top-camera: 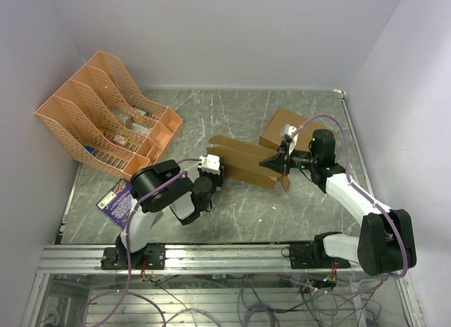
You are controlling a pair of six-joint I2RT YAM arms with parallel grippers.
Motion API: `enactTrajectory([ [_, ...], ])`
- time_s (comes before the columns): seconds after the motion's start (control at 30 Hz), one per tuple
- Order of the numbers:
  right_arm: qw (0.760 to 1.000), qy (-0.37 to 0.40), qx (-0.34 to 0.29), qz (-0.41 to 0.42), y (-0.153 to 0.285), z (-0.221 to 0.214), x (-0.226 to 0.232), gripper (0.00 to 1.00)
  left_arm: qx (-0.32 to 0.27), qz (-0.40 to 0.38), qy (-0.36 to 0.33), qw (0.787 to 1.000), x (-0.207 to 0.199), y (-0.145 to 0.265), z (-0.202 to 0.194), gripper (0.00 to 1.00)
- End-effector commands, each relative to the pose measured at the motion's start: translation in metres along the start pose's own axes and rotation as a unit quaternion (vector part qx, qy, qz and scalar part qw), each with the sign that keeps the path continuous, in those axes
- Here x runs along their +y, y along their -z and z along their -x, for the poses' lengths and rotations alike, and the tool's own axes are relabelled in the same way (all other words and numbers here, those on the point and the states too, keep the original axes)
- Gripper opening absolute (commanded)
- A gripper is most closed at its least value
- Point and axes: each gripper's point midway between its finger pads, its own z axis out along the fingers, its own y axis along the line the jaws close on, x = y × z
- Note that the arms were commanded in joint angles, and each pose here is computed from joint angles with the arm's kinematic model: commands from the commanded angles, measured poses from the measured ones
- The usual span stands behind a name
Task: Fold the paper box
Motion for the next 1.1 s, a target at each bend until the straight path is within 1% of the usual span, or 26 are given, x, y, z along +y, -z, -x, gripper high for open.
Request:
enactTrajectory([
  [0.0,1.000,-0.021,0.008,-0.003,0.000,-0.008,0.001,0.00,-0.089,0.009,0.062,0.994,0.004,0.002,0.049,0.53],
  [0.07,1.000,-0.021,0.009,-0.009,0.000,-0.008,-0.002,0.00,-0.086,0.003,0.062,0.994,0.004,0.005,0.048,0.55],
  [0.1,1.000,-0.021,0.010,-0.014,0.000,-0.008,-0.003,0.00,-0.084,-0.001,0.061,0.995,0.004,0.008,0.048,0.61],
  [0.23,1.000,-0.020,0.011,-0.020,0.000,-0.006,-0.007,0.00,-0.079,-0.020,0.064,0.995,0.006,0.020,0.051,0.72],
  [0.27,1.000,-0.021,0.010,-0.021,0.000,-0.005,-0.008,0.00,-0.076,-0.028,0.064,0.995,0.007,0.026,0.051,0.78],
  [0.33,0.999,-0.022,0.008,-0.026,0.000,-0.003,-0.010,0.00,-0.078,-0.045,0.062,0.994,0.007,0.036,0.057,0.80],
  [0.4,0.999,-0.019,0.006,-0.030,-0.001,0.000,-0.013,0.00,-0.085,-0.058,0.069,0.992,0.010,0.048,0.068,0.90],
  [0.5,0.999,-0.009,0.001,-0.033,-0.001,0.008,-0.017,0.00,-0.094,-0.087,0.085,0.988,0.010,0.067,0.085,0.95],
  [0.57,0.999,0.002,-0.003,-0.034,-0.002,0.015,-0.020,0.00,-0.089,-0.109,0.094,0.986,0.008,0.078,0.096,0.97],
  [0.6,0.999,0.009,-0.005,-0.034,-0.002,0.019,-0.021,0.00,-0.077,-0.117,0.096,0.985,0.007,0.079,0.099,0.98],
  [0.63,0.999,0.019,-0.006,-0.034,-0.002,0.021,-0.023,0.00,-0.053,-0.127,0.095,0.986,0.005,0.079,0.099,0.98],
  [0.67,0.999,0.025,-0.007,-0.034,-0.002,0.024,-0.024,0.00,-0.038,-0.139,0.099,0.985,0.000,0.076,0.110,0.98],
  [0.7,0.999,0.030,-0.009,-0.034,-0.002,0.027,-0.025,0.00,-0.007,-0.134,0.090,0.987,0.004,0.076,0.105,0.99],
  [0.77,0.998,0.043,-0.011,-0.035,-0.002,0.031,-0.026,0.00,0.006,-0.142,0.078,0.987,0.007,0.075,0.124,1.00],
  [0.8,0.998,0.047,-0.013,-0.035,-0.002,0.032,-0.027,0.00,0.004,-0.158,0.079,0.984,0.006,0.076,0.136,0.99],
  [0.9,0.997,0.065,-0.020,-0.036,-0.002,0.037,-0.028,0.00,0.012,-0.167,0.102,0.981,0.021,0.072,0.159,0.99],
  [0.97,0.996,0.075,-0.026,-0.036,0.000,0.043,-0.029,0.00,0.038,-0.162,0.122,0.979,0.037,0.065,0.165,0.99],
  [1.0,0.996,0.077,-0.028,-0.034,0.000,0.046,-0.029,0.00,0.041,-0.170,0.131,0.976,0.036,0.062,0.172,1.00],
  [1.07,0.996,0.078,-0.029,-0.027,0.000,0.052,-0.029,0.00,0.058,-0.180,0.140,0.972,0.038,0.059,0.178,0.95],
])
